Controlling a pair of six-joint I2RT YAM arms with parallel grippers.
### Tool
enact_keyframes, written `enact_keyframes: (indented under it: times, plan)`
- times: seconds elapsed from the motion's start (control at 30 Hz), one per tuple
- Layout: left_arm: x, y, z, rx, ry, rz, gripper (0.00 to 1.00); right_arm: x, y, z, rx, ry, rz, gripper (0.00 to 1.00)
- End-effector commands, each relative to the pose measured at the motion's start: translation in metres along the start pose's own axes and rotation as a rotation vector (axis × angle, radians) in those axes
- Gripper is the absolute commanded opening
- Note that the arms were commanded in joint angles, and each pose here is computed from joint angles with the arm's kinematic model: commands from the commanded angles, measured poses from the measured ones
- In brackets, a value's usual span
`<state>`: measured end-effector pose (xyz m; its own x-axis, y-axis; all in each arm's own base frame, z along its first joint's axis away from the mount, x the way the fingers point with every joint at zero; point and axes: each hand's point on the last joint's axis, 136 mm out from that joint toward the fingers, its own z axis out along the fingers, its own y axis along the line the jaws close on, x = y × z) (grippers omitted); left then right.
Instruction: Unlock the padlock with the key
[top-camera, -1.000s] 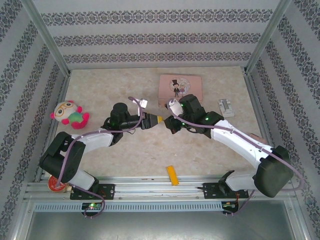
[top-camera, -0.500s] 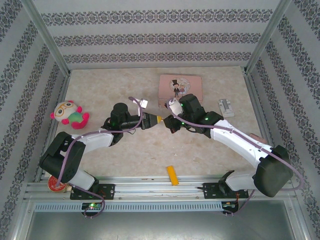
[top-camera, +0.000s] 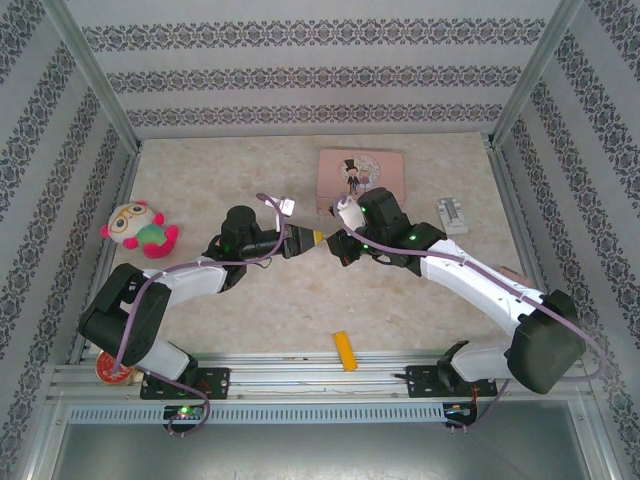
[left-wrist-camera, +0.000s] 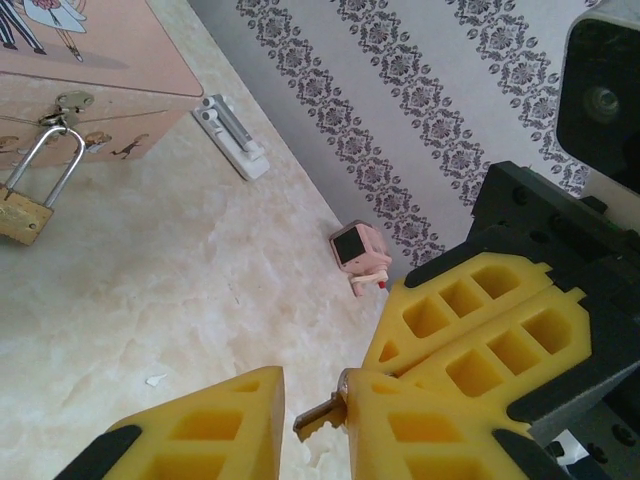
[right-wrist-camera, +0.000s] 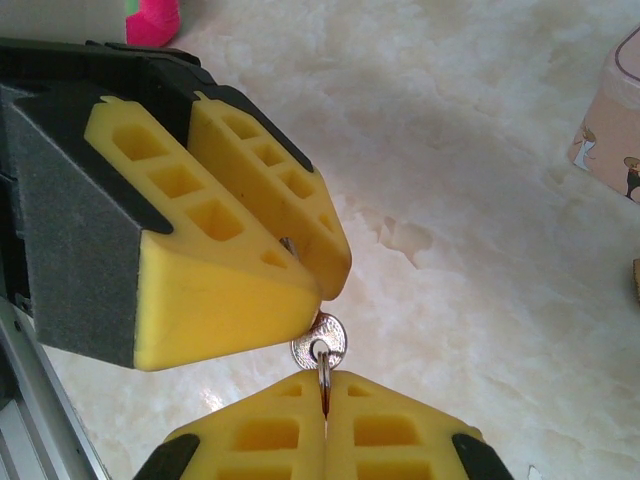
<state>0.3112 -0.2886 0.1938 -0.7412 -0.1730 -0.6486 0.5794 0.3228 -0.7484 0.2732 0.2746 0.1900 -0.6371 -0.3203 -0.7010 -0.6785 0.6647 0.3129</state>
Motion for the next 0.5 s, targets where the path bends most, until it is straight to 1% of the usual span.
enact_keyframes:
  times: [0.0,0.1,0.2,0.47]
  plan:
    - [-0.0181,-0.0211,-0.0007,0.046,-0.06,0.075,0.28,-0.0045,0.0089,0.0021,-0.036,-0.015,0.0,0.0]
    - [-0.0191,-0.0215,-0.0005,0.048,-0.063,0.076,0.28,-0.005,0.0085,0.0016,-0.034,-0.018,0.0,0.0]
    - [-0.0183,-0.0213,-0.0002,0.049,-0.061,0.072,0.24,-0.0047,0.0089,0.0017,-0.035,-0.018,-0.001,0.0]
    - [-0.0206,-0.0225,-0.0009,0.053,-0.074,0.07,0.23,-0.004,0.0091,0.0033,-0.04,-0.016,0.004,0.0]
